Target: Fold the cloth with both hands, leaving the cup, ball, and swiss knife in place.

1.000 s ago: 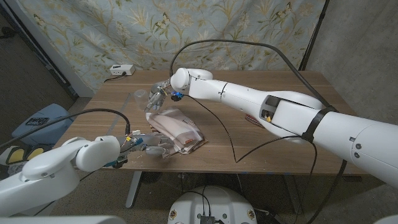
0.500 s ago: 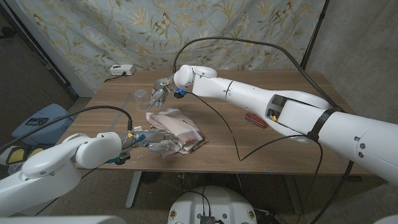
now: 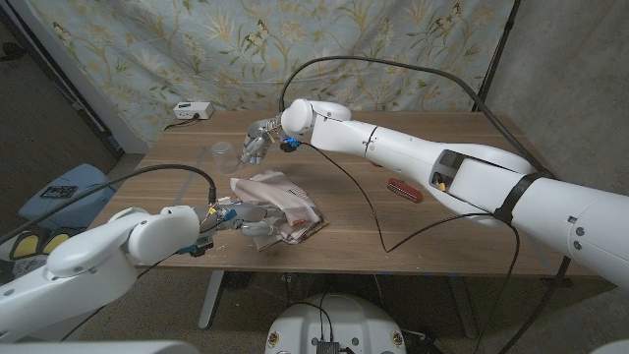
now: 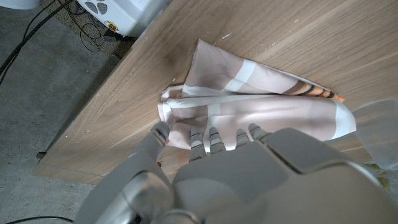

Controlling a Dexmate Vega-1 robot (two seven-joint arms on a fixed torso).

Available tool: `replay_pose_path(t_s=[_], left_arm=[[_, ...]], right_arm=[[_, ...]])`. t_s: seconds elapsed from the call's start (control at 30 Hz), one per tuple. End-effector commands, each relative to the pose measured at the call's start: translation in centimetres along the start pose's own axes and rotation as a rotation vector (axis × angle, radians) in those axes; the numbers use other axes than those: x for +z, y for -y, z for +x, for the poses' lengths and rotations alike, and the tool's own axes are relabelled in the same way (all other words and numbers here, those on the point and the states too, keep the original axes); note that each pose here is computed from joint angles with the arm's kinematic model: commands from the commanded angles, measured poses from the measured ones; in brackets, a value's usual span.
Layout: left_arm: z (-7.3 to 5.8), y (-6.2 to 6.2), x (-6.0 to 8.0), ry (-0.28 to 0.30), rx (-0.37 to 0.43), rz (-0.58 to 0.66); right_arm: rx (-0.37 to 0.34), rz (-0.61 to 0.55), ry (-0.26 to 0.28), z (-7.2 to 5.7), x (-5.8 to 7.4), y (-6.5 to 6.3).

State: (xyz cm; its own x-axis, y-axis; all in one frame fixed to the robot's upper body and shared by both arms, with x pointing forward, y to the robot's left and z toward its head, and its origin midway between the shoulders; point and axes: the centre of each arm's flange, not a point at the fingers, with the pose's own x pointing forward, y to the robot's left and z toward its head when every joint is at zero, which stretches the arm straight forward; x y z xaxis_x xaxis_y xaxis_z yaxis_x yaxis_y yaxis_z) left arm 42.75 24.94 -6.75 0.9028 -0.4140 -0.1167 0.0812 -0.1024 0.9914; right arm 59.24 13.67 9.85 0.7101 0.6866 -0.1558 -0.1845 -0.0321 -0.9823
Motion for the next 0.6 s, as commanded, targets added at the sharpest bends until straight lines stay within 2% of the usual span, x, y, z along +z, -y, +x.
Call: replay_pose_path(t_s=[0.03,0.37,0.6], left_arm=[[2.7,1.0,-0.7,0.0,-0.016,-0.026],[4.2,3.5,-2.5,-0.026,-0.091,-0.081],[3.9,4.0,-2.8,-0.03,-0.122,-0.085]], right_arm=[[-0.037,0.022,0.0,-1.6,-1.4,0.5],[-0.084,0.049,0.0,-3.0,-2.6,1.3],[-0.11,0.056,-0.012,-3.7,-3.4,2.0]])
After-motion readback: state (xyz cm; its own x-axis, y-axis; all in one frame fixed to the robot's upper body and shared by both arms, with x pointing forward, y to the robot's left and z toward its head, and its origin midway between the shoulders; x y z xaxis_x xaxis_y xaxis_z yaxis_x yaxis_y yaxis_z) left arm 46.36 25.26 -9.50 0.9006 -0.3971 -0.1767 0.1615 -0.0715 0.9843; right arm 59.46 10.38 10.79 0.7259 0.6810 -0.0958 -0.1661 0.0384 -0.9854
